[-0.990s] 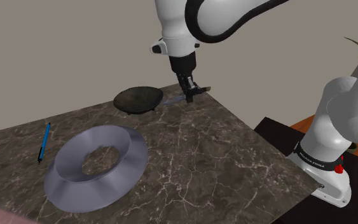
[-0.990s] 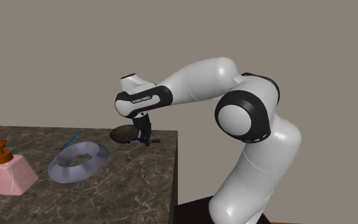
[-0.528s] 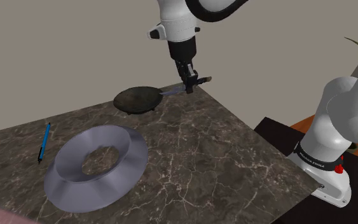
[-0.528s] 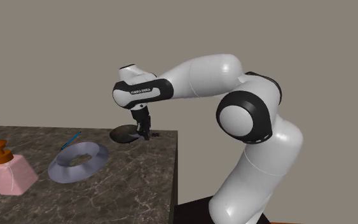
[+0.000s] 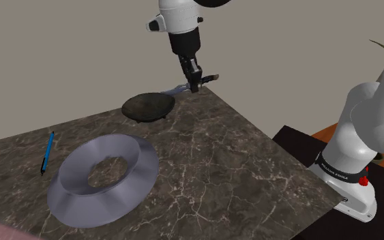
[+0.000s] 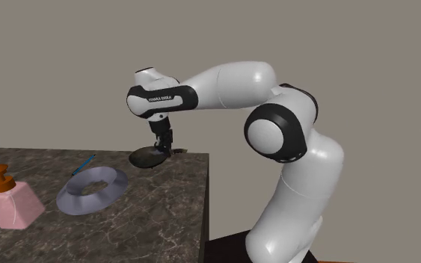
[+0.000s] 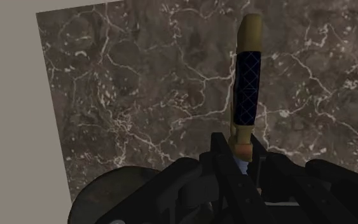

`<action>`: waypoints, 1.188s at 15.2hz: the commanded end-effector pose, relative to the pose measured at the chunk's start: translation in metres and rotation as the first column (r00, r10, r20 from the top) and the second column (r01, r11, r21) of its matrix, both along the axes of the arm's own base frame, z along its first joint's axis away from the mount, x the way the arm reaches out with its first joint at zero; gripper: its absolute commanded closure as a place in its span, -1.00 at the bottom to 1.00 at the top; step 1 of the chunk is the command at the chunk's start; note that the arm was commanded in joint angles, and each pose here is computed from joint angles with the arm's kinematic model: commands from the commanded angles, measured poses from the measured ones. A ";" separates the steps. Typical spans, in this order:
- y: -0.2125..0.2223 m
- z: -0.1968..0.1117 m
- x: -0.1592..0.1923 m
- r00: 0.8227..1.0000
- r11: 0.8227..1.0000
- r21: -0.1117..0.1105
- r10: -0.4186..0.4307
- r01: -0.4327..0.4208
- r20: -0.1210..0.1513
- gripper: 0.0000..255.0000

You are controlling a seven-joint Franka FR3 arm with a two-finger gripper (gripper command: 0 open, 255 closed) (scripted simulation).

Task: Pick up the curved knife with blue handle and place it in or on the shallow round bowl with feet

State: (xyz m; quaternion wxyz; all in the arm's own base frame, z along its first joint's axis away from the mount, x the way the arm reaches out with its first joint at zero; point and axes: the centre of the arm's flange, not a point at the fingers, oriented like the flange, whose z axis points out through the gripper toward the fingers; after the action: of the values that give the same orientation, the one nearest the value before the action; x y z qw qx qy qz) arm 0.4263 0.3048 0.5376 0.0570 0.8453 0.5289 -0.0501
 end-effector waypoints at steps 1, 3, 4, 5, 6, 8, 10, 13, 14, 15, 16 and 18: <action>0.013 0.001 0.022 1.000 1.000 0.000 -0.001 0.001 -0.001 1.00; 0.026 0.000 0.045 1.000 1.000 0.000 -0.001 0.001 -0.001 1.00; 0.033 0.000 0.056 1.000 1.000 0.000 -0.001 0.001 -0.001 1.00; 0.040 -0.001 0.067 1.000 1.000 0.000 -0.001 0.001 -0.001 1.00; 0.047 -0.002 0.078 1.000 1.000 0.000 -0.001 0.001 -0.001 1.00; 0.061 -0.003 0.101 1.000 1.000 0.000 -0.001 0.001 -0.001 1.00; 0.079 -0.004 0.131 1.000 1.000 0.000 -0.001 0.001 -0.001 1.00; 0.079 -0.020 0.131 1.000 1.000 0.000 -0.001 0.001 -0.001 1.00; 0.079 -0.025 0.131 1.000 1.000 0.000 -0.001 0.001 -0.001 1.00; 0.079 -0.031 0.131 1.000 1.000 0.000 -0.001 0.001 -0.001 1.00; 0.079 -0.036 0.131 1.000 1.000 0.000 -0.001 0.001 -0.001 1.00; 0.079 -0.047 0.131 1.000 1.000 0.000 -0.001 0.001 -0.001 1.00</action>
State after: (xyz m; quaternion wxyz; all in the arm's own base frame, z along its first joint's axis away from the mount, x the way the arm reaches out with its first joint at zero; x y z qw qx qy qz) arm 0.5579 0.3833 0.4962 0.0568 0.8454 0.5287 -0.0507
